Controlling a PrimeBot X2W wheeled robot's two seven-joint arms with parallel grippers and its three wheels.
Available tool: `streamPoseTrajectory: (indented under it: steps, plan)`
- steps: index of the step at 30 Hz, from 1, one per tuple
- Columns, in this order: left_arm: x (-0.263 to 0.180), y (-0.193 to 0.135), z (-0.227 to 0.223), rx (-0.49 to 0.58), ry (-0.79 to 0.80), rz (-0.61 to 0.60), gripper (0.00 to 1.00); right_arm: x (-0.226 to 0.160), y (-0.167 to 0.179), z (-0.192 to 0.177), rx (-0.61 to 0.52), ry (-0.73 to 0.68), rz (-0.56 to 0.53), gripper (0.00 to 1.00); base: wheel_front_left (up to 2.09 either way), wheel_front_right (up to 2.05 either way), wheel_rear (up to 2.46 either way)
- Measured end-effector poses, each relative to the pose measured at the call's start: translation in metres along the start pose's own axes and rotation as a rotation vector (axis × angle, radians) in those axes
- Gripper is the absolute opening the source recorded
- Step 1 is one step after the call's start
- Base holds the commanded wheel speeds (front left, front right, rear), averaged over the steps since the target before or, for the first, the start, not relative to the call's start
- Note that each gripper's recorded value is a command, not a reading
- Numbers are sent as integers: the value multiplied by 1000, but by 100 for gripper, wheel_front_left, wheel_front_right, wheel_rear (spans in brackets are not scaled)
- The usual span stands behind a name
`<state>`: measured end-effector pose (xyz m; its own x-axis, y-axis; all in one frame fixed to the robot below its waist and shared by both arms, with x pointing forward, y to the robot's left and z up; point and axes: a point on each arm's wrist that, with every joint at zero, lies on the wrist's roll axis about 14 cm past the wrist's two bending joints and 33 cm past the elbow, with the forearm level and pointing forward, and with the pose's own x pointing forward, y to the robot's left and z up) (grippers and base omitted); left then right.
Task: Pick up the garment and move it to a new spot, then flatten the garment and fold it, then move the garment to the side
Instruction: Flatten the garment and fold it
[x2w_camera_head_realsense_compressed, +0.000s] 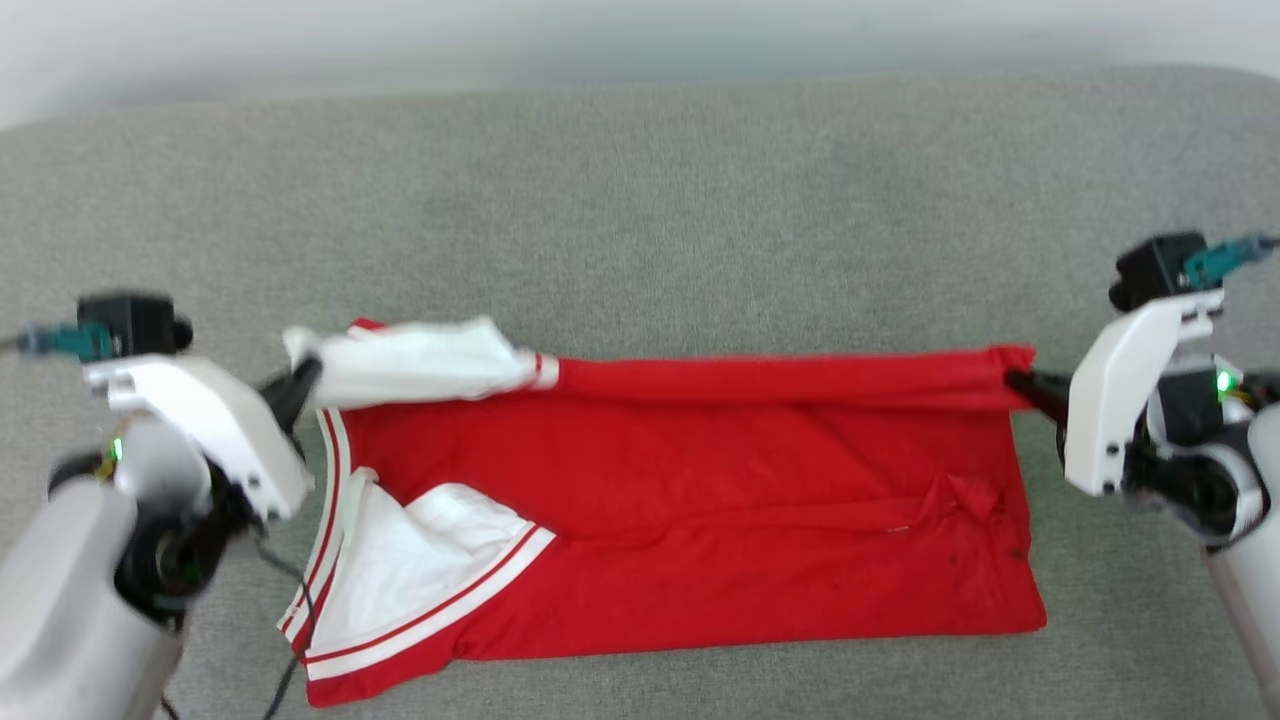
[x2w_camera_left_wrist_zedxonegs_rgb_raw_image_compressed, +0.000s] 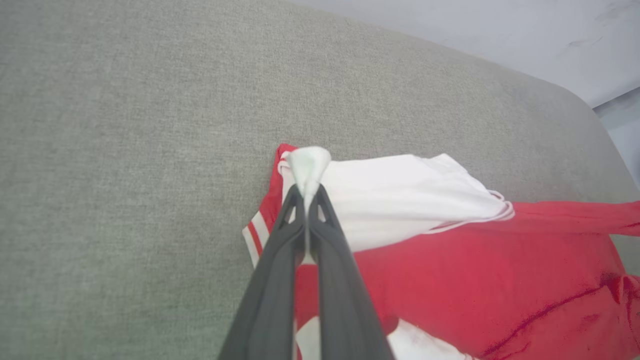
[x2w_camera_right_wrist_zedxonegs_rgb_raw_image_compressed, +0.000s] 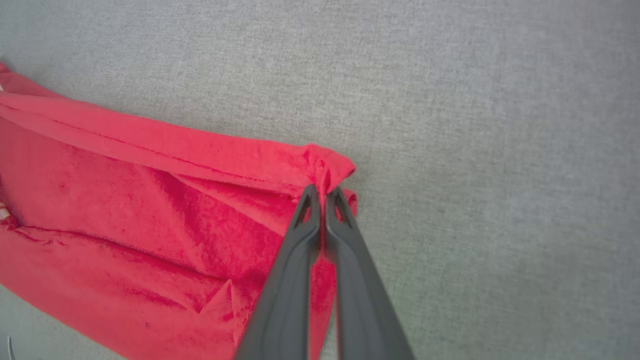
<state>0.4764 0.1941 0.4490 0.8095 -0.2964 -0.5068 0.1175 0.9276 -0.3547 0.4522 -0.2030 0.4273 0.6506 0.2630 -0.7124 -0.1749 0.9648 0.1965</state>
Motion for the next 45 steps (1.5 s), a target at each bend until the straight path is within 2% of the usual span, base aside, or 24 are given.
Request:
streamPoseTrajectory:
  steps: [12,13,14,15,16,17,20,25,29,37,40,45]
  plan:
    - [-61,0,-96,-209,101,58,0,-24,5,-75,121,31,-3,0,0,0,0]
    - [-62,-1,-104,-231,115,59,0,-25,6,-81,134,34,-4,9,0,0,0]
    - [-64,-2,-112,-242,134,61,0,-25,6,-87,136,30,-9,39,0,0,0]
    - [-65,-3,-120,-251,153,63,31,-25,6,-89,142,17,-15,100,0,0,0]
    - [-66,-4,-125,-260,162,62,96,-24,7,-91,149,7,-15,100,0,0,0]
    - [-66,-5,-126,-268,158,65,100,-25,6,-91,144,-14,-21,100,0,0,0]
    - [-64,-8,-126,-257,121,57,100,-27,5,-75,145,-139,-34,100,0,0,0]
    - [-66,-9,-92,-185,-75,75,100,-43,10,-50,135,-333,-38,100,0,0,0]
    - [-73,-24,-61,-118,-233,47,100,-62,7,-37,144,-408,-48,100,0,0,0]
    - [-95,-51,-4,65,-527,21,100,-89,-31,-48,181,-320,-140,100,0,0,0]
    - [-104,-56,7,131,-596,32,100,-91,-40,-61,186,-225,-165,100,0,0,0]
    - [-117,-65,20,198,-678,39,100,-86,-41,-64,181,-135,-169,100,0,0,0]
